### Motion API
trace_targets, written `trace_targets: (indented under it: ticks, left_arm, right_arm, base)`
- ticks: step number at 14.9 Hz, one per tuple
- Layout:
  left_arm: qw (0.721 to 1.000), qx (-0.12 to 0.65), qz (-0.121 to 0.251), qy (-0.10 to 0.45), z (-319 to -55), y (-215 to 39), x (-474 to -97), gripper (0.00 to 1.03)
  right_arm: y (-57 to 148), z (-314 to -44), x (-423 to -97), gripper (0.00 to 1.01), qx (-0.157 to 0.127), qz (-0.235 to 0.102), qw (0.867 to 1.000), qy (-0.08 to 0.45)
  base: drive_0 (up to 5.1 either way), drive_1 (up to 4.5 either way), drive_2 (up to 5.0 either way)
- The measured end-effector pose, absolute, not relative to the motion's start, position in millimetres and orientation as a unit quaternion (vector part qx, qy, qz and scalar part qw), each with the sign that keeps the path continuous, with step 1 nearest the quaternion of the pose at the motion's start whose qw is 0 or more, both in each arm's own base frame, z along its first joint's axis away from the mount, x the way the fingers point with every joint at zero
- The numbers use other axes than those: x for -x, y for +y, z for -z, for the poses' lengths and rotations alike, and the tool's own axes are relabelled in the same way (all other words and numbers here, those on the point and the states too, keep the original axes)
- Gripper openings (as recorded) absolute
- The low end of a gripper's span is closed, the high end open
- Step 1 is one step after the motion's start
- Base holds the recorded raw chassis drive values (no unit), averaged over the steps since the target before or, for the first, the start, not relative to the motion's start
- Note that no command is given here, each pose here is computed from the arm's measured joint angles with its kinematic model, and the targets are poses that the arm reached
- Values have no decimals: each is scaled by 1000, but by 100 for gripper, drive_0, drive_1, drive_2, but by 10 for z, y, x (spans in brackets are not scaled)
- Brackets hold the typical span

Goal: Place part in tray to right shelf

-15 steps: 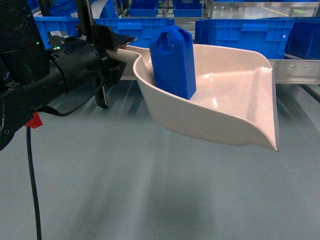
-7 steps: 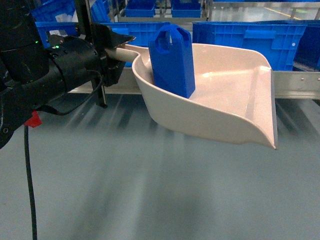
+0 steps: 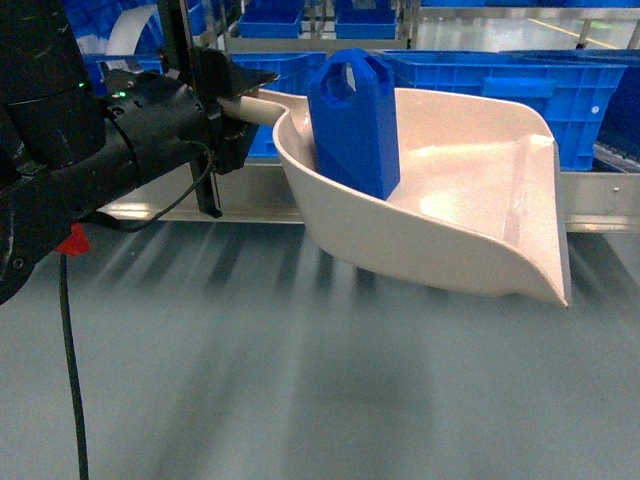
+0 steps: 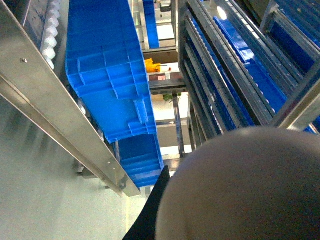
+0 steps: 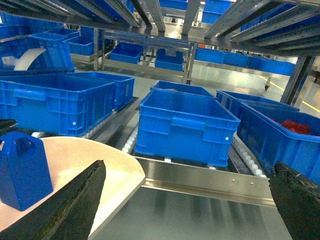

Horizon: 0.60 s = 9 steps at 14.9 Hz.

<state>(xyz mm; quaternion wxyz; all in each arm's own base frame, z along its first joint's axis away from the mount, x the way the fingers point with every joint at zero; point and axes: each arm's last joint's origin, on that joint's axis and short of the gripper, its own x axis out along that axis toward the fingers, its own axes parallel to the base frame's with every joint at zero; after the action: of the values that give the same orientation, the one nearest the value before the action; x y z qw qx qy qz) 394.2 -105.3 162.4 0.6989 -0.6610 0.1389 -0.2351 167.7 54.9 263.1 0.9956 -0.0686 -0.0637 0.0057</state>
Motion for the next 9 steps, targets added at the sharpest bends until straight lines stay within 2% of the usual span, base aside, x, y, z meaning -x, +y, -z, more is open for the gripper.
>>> trace_targets:
  ticks: [9]
  left_arm:
    - [700,662,229,137,-1619,-1027,-3952,12]
  right_arm:
    - [553,-2620,-1686,98,70,-6,996,-60]
  base:
    - [-7,389,-402]
